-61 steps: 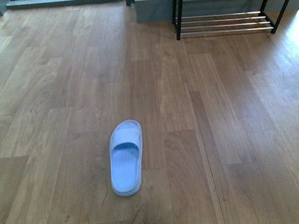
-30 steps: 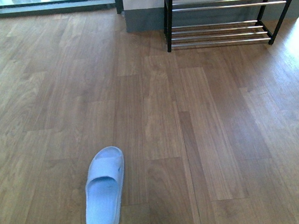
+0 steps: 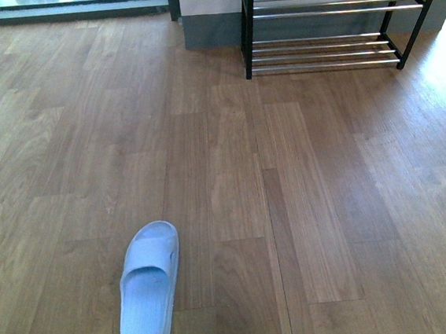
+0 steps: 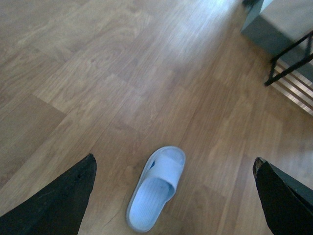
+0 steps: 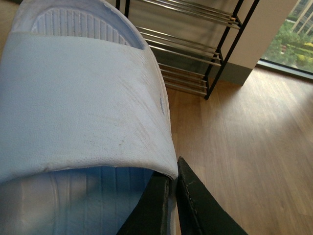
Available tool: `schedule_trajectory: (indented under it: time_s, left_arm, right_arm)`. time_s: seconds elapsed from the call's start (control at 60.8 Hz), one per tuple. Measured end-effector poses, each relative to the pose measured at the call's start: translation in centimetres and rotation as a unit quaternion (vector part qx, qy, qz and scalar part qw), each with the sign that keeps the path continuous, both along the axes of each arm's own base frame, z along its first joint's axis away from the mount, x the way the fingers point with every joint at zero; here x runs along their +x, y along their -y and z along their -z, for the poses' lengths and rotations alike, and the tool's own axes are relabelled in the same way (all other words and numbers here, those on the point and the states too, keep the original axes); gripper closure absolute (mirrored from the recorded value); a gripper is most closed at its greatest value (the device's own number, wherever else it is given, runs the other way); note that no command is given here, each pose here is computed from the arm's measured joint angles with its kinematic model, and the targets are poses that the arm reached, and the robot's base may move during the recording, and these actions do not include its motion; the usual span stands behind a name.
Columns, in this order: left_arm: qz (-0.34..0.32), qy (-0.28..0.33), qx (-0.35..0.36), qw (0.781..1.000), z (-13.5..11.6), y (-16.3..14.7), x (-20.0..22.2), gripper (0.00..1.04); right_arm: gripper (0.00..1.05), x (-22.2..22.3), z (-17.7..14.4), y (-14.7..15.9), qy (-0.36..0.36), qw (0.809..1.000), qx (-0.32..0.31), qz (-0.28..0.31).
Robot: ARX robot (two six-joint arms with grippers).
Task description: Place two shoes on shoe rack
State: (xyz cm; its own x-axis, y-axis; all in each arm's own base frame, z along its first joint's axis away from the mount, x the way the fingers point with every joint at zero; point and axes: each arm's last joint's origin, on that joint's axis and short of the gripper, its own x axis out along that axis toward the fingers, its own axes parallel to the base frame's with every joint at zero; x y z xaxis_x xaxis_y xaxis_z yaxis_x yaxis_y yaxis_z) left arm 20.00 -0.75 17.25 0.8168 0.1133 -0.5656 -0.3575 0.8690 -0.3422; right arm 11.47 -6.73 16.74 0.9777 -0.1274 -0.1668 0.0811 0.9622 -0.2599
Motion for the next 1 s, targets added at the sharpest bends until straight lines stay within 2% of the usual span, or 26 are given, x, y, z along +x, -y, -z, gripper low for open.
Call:
schedule_trajectory:
  time_s: [0.049, 0.148, 0.23, 0.296, 0.378, 0.609, 0.822, 1.003]
  left_arm:
    - [0.014, -0.026, 0.015, 0.999, 0.9, 0.3, 1.6, 0.09]
    - [0.058, -0.112, 0.055, 0.991, 4.5, 1.2, 4.6, 0.09]
    - [0.104, -0.169, 0.091, 0.976, 7.4, 2.1, 6.3, 0.09]
    - [0.131, -0.193, 0.111, 0.966, 9.0, 2.7, 7.3, 0.09]
    - [0.177, -0.234, 0.150, 0.944, 12.5, 3.8, 9.1, 0.09]
    - [0.227, -0.291, 0.205, 0.906, 19.4, 4.4, 11.9, 0.09]
    - [0.247, -0.319, 0.218, 0.889, 25.2, 4.1, 13.2, 0.09]
    - [0.258, -0.324, 0.223, 0.882, 28.2, 4.3, 13.9, 0.09]
  right_arm:
    - [1.03, 0.0, 0.0, 0.0, 0.000, 1.000, 0.000, 0.000]
    - [1.03, 0.0, 0.0, 0.0, 0.000, 1.000, 0.000, 0.000]
    - [1.03, 0.0, 0.0, 0.0, 0.000, 1.000, 0.000, 0.000]
    - [1.03, 0.0, 0.0, 0.0, 0.000, 1.000, 0.000, 0.000]
    - [1.03, 0.0, 0.0, 0.0, 0.000, 1.000, 0.000, 0.000]
    - [1.03, 0.0, 0.0, 0.0, 0.000, 1.000, 0.000, 0.000]
    - [1.03, 0.0, 0.0, 0.0, 0.000, 1.000, 0.000, 0.000]
    - [1.03, 0.0, 0.0, 0.0, 0.000, 1.000, 0.000, 0.000]
